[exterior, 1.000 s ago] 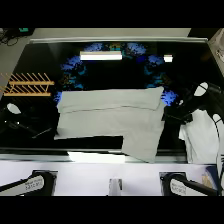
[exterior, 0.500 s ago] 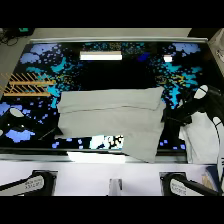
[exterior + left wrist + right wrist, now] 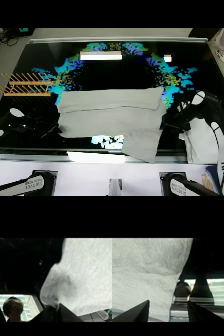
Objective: Fold the shirts.
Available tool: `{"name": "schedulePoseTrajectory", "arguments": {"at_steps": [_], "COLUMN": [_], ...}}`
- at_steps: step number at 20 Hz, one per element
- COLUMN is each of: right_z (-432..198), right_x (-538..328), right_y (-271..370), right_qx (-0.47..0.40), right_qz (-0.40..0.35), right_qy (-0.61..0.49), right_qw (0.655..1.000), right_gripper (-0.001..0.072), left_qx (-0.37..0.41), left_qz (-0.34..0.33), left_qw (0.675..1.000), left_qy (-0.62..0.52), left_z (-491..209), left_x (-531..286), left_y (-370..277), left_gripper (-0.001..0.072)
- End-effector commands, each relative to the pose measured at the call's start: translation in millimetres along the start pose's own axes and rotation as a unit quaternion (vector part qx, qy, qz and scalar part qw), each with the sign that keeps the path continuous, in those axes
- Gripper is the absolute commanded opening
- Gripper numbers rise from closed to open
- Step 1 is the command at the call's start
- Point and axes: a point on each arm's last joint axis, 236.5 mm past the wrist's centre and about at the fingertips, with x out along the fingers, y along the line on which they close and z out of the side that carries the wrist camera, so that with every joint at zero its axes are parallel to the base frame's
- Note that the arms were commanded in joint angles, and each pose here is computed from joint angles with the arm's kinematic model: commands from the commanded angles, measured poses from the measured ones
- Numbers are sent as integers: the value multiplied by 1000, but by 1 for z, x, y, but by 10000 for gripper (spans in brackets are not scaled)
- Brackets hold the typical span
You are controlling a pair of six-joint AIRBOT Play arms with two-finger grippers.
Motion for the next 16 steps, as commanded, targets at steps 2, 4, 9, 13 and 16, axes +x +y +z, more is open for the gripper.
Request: {"name": "schedulePoseTrajectory", "arguments": {"at_steps": [2, 4, 9, 13, 16], "right_z": [-17, -20, -29, -25, -20], "right_x": [41, 54, 72, 79, 77], "right_y": [4, 6, 14, 16, 16], "right_qx": [21, 34, 56, 68, 67], "right_qz": [29, 42, 68, 77, 77], "right_qy": [7, 2, 7, -8, -17], "right_qw": [999, 999, 996, 995, 995], "right_gripper": [479, 477, 428, 318, 27], "left_qx": [17, 17, 19, 19, 20], "left_qz": [-6, -6, -6, -6, -6], "left_qw": [1000, 1000, 1000, 1000, 1000], "left_qy": [8, 9, 8, 8, 8], "left_z": [-4, -5, -5, -5, -4], "left_x": [-1, -1, -1, -1, -1], "left_y": [-3, -3, -3, -3, -3], "left_gripper": [40, 40, 41, 41, 41]}}
